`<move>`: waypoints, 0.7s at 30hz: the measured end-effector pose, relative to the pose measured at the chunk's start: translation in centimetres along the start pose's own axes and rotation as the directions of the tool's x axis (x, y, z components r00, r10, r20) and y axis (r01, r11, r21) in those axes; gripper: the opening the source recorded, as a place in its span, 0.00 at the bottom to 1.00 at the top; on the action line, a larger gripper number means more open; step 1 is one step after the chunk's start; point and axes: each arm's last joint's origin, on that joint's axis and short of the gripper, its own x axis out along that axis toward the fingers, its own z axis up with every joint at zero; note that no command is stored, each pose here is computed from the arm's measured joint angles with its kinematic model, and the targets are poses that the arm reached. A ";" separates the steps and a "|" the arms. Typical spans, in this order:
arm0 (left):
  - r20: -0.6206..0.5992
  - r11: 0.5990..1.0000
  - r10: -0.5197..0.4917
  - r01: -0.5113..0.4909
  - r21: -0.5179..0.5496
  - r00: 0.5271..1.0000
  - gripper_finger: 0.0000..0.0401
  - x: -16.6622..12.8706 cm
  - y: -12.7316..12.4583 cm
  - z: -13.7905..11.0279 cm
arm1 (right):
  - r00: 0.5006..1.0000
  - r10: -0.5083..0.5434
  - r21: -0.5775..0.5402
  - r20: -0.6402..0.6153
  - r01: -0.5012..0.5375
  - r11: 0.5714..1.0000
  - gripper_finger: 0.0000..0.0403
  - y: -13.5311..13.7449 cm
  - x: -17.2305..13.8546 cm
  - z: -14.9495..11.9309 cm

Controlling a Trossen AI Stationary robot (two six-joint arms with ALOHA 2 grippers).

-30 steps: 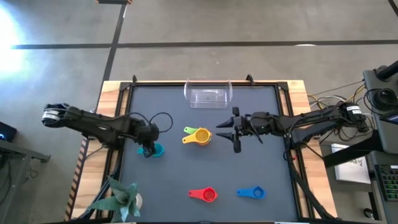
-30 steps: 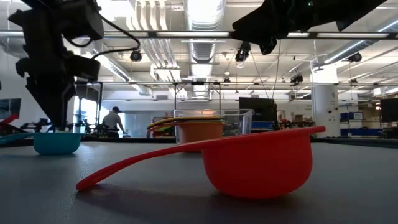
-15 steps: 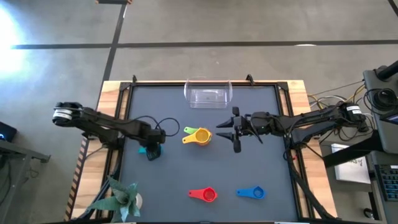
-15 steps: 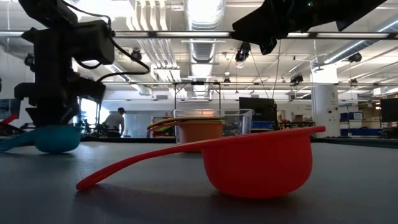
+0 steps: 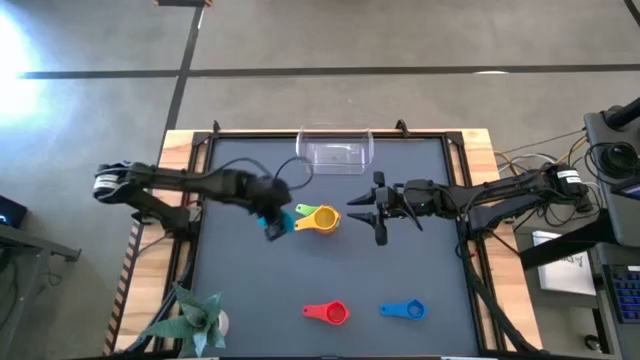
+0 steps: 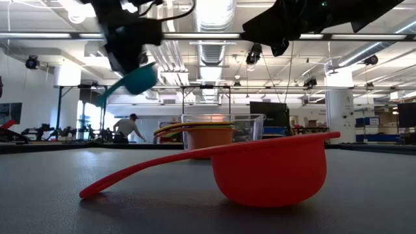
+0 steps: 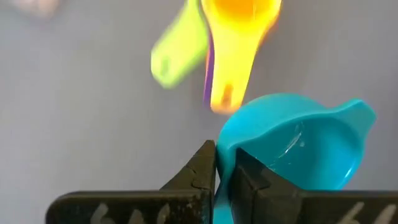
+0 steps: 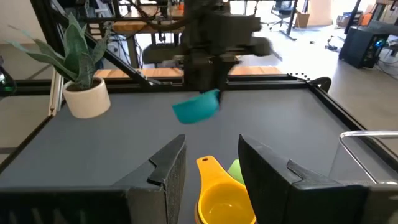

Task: Nest measuring cups in basket
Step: Stack the light blue measuring cup on top of the yellow measuring cup

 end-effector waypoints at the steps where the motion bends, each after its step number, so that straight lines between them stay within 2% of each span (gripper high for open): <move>1: 0.012 1.000 0.002 -0.002 -0.008 1.000 0.01 -0.1 0.0 1.1 | 1.000 0.000 0.001 0.004 0.000 1.000 0.33 0.0 0.0 0.0; 6: 0.030 0.999 0.016 -0.017 0.032 0.999 0.00 0.7 -0.4 6.9 | 1.000 0.001 0.018 0.009 -0.001 1.000 0.33 0.0 -0.1 0.2; 11: -0.029 0.994 -0.024 0.026 0.103 0.999 0.00 3.1 -1.3 11.5 | 1.000 0.002 0.039 -0.008 -0.002 0.999 0.33 0.0 -0.6 0.3; 16: -0.136 0.992 -0.017 0.033 0.118 0.991 0.00 5.8 -1.5 13.2 | 0.999 0.001 0.045 -0.039 0.000 0.999 0.33 0.0 -1.7 0.6; 21: -0.167 0.994 -0.027 0.044 0.101 0.986 0.00 7.9 -1.4 13.9 | 1.000 0.002 0.037 -0.029 -0.001 0.999 0.33 0.0 -2.7 1.1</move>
